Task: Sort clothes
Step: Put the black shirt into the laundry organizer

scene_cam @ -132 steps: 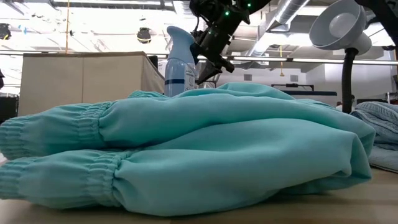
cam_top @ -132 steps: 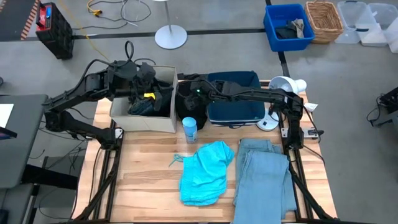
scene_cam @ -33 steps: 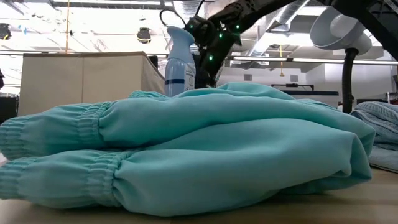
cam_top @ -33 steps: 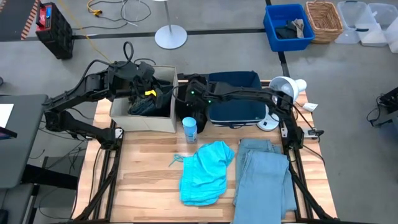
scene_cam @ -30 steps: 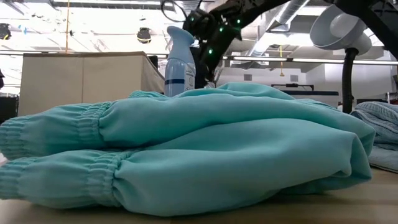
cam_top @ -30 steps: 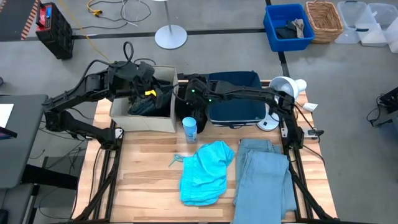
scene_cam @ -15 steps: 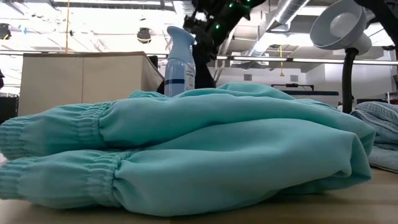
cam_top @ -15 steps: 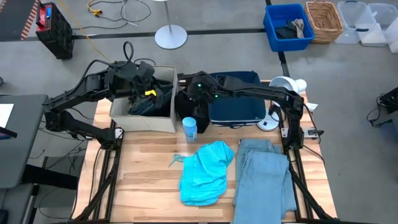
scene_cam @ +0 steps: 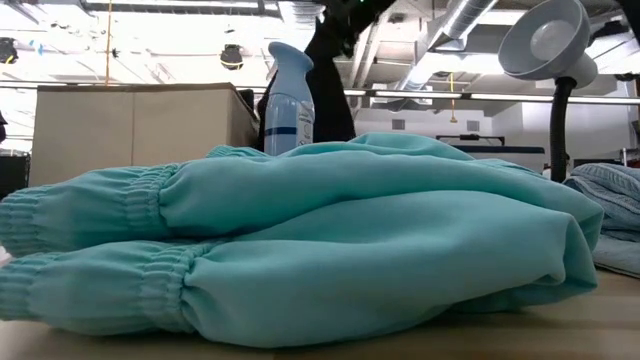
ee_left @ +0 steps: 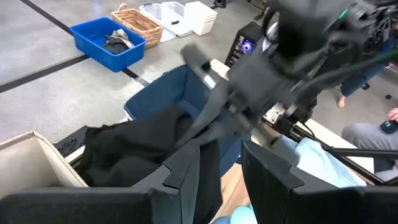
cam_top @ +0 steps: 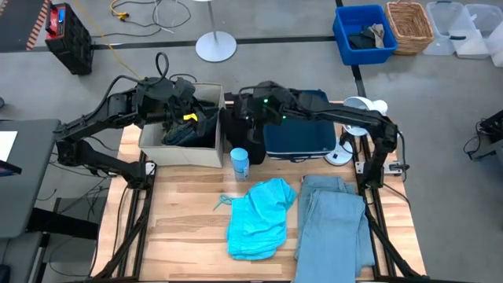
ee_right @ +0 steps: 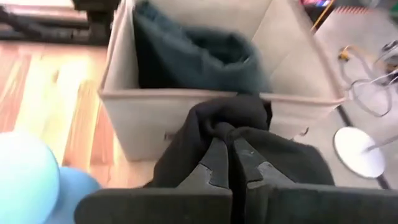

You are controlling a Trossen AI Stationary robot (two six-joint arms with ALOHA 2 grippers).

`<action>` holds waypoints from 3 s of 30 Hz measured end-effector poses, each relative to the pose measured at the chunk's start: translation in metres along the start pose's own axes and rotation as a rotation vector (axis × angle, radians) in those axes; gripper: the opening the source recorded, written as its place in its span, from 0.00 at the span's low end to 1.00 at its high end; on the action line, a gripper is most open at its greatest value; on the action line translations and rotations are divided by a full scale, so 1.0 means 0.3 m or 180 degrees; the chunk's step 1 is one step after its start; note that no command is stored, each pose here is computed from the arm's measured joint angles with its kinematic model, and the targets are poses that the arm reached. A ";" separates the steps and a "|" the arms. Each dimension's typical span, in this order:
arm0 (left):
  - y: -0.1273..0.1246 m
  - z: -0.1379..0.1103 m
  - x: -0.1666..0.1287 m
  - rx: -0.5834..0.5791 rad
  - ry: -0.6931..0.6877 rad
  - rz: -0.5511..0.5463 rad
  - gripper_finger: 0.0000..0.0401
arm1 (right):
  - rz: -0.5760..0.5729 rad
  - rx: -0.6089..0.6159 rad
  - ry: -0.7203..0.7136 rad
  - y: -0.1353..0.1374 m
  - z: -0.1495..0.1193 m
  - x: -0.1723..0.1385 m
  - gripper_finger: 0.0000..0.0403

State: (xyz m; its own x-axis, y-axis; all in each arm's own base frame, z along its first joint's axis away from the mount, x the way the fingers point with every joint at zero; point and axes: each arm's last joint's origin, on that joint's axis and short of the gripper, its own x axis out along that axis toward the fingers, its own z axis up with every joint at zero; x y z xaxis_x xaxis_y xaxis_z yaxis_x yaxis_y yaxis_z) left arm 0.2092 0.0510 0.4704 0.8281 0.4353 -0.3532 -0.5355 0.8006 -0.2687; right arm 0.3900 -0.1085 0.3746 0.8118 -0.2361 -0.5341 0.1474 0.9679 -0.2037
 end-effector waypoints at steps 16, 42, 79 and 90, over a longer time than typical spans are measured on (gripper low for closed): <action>-0.015 0.060 -0.026 0.0162 -0.0599 -0.0152 0.28 | -0.0279 0.0381 -0.1702 -0.022 0.191 -0.255 0.00; -0.040 0.056 0.070 0.0595 -0.0585 -0.0042 0.70 | 0.0118 0.0695 -0.2559 -0.013 0.256 -0.263 0.00; 0.001 0.073 0.018 0.0776 -0.0738 0.0451 0.01 | 0.0355 0.0719 -0.2425 0.033 0.254 -0.256 0.00; 0.015 0.082 -0.036 0.0789 -0.0854 0.0583 0.00 | 0.0322 0.0713 -0.2386 0.030 0.250 -0.247 0.01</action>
State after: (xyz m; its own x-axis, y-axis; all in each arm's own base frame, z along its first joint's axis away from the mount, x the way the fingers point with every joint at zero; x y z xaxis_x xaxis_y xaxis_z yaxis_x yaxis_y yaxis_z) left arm 0.2020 0.0602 0.4952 0.7541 0.6456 -0.1201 -0.6491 0.7606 0.0127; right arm 0.3734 -0.0759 0.4739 0.9801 -0.1016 0.1707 0.0980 0.9948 0.0291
